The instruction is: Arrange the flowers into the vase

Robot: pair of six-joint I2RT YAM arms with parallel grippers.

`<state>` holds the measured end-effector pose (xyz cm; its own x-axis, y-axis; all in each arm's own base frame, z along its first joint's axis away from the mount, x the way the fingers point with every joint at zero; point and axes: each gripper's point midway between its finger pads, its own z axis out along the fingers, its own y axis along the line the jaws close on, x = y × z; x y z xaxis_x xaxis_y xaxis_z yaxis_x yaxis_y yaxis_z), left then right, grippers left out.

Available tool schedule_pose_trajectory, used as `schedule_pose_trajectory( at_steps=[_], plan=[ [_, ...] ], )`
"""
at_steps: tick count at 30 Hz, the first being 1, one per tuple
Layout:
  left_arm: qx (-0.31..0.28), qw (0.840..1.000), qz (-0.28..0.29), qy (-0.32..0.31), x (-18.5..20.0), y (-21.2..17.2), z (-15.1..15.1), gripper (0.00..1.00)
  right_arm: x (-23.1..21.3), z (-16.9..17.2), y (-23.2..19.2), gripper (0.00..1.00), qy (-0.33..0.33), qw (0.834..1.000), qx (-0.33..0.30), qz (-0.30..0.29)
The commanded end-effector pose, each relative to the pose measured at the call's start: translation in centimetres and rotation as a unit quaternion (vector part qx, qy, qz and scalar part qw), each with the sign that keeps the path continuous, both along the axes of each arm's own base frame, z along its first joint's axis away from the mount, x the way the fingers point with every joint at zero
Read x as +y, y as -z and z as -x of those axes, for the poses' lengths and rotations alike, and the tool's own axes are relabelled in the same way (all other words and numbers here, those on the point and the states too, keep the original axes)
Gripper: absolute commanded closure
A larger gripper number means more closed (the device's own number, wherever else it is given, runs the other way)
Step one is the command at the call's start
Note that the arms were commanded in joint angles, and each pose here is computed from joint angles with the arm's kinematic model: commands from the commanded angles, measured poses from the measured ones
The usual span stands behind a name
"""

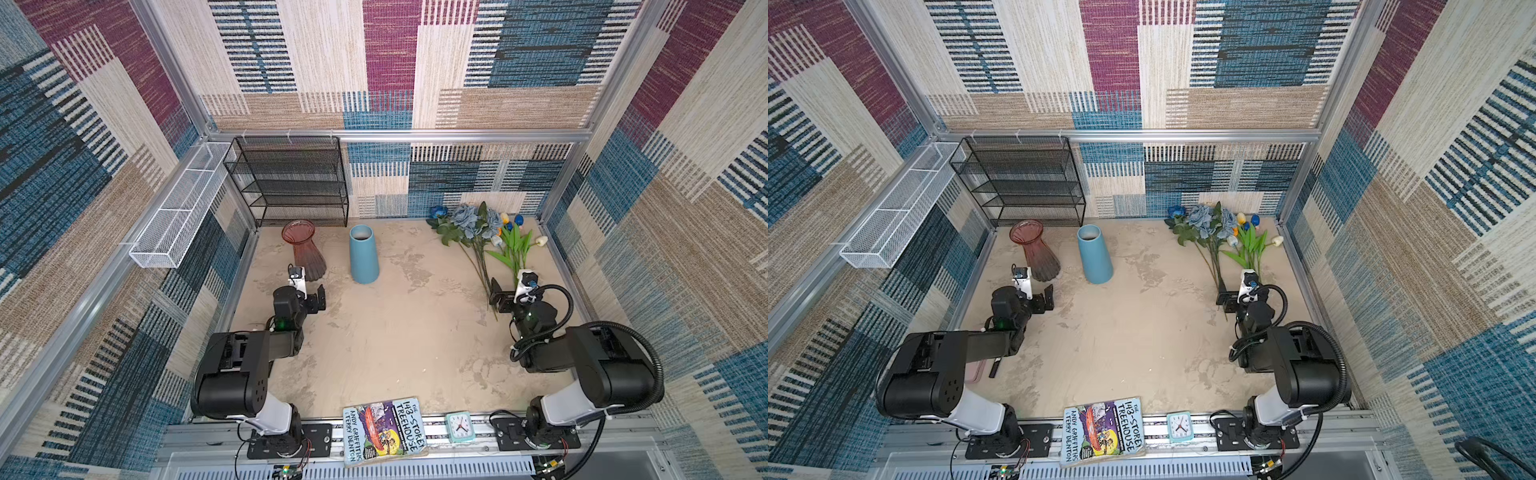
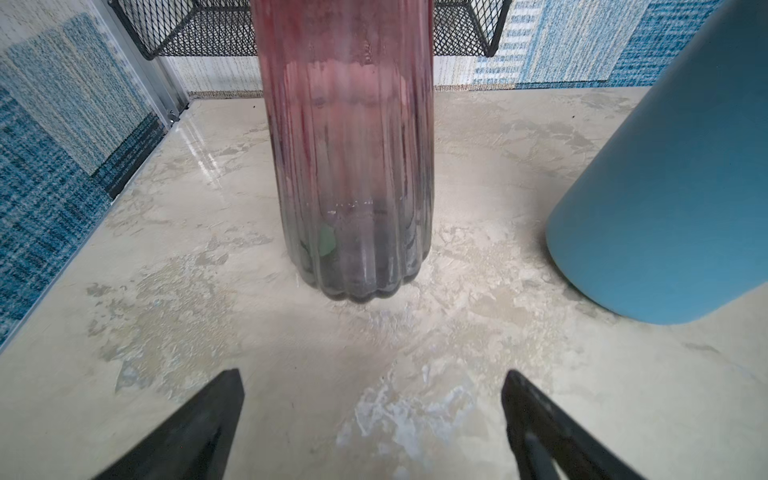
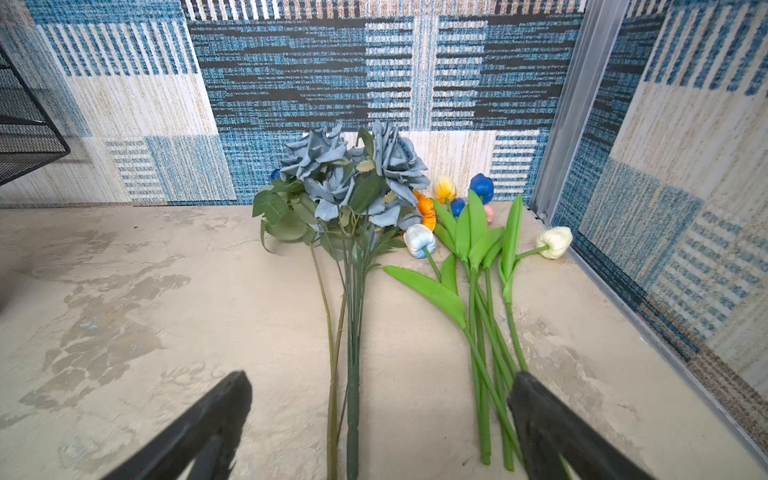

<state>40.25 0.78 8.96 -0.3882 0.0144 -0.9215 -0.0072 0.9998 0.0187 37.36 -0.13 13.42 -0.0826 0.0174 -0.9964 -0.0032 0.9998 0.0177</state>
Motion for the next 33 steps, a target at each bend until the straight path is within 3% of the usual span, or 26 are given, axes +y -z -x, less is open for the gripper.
schedule_pose_trajectory(
  at_steps=[1,29,33],
  plan=[
    [-0.005,1.000,0.002,0.005,-0.1,-0.3,-0.3,0.00,-0.2,-0.1,-1.0,0.00,0.006,1.000,-0.019,-0.002],
    [-0.006,1.000,0.007,0.006,0.0,-0.4,-0.2,0.00,-0.2,0.0,-1.1,0.00,0.006,1.000,-0.021,-0.003],
    [-0.028,1.000,-0.005,0.003,-0.3,-3.1,0.6,0.00,-1.7,-0.2,-2.9,0.00,0.052,0.998,-0.011,-0.020]
  ],
)
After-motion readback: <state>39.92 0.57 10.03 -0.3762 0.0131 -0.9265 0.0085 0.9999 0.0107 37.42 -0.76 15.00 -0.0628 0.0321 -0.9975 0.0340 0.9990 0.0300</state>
